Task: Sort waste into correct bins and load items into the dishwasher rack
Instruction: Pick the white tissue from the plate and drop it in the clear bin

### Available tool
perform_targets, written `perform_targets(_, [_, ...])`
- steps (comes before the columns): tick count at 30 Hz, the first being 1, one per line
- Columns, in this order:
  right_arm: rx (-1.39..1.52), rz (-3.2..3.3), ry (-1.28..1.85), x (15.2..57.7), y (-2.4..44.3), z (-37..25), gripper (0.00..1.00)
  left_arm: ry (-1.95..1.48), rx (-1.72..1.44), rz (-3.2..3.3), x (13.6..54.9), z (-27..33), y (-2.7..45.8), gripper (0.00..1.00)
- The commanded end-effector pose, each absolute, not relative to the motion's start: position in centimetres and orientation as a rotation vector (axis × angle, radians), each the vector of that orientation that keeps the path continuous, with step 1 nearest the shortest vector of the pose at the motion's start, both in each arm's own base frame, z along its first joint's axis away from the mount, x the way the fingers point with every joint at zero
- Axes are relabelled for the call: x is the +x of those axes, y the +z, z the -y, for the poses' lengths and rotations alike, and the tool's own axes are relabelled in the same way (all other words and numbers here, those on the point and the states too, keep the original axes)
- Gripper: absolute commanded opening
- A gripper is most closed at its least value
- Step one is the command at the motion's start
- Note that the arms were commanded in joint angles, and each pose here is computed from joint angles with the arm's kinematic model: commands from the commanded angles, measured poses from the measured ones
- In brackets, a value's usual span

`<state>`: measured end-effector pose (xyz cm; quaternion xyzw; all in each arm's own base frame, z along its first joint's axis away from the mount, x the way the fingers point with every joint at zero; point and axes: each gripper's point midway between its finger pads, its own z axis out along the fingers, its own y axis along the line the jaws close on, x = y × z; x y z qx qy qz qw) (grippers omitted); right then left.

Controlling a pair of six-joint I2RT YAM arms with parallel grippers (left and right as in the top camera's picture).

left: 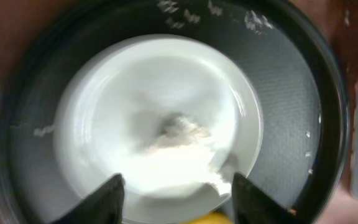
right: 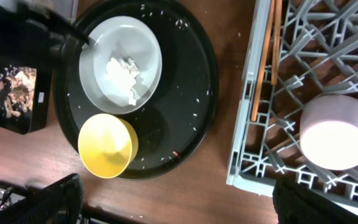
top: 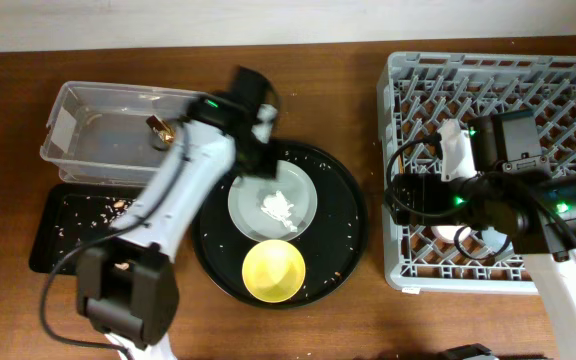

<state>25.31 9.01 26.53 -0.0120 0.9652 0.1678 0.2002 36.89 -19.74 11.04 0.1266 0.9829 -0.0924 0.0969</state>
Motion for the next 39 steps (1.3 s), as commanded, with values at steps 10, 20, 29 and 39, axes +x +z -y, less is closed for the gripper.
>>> perform_targets(10, [-0.021, -2.708, 0.461, 25.1, 26.4, -9.0, 0.98, -0.055, 0.490, -2.862, 33.0, 20.6, 1.1, 0.58])
perform_targets(20, [-0.020, -2.719, 0.459, 24.9, 26.3, -8.9, 0.98, -0.066, 0.191, -2.675, 39.7, 16.2, 18.5, 0.00])
perform_targets(29, [-0.019, -2.723, 0.459, 24.9, 26.2, -8.9, 0.98, -0.178, -0.184, -2.715, 46.8, 3.0, 13.6, 0.10])
perform_targets(39, [-0.013, -2.757, 0.455, 24.6, 25.7, -8.9, 0.98, -0.188, -0.115, -2.712, 41.6, 4.0, 24.5, 0.77])
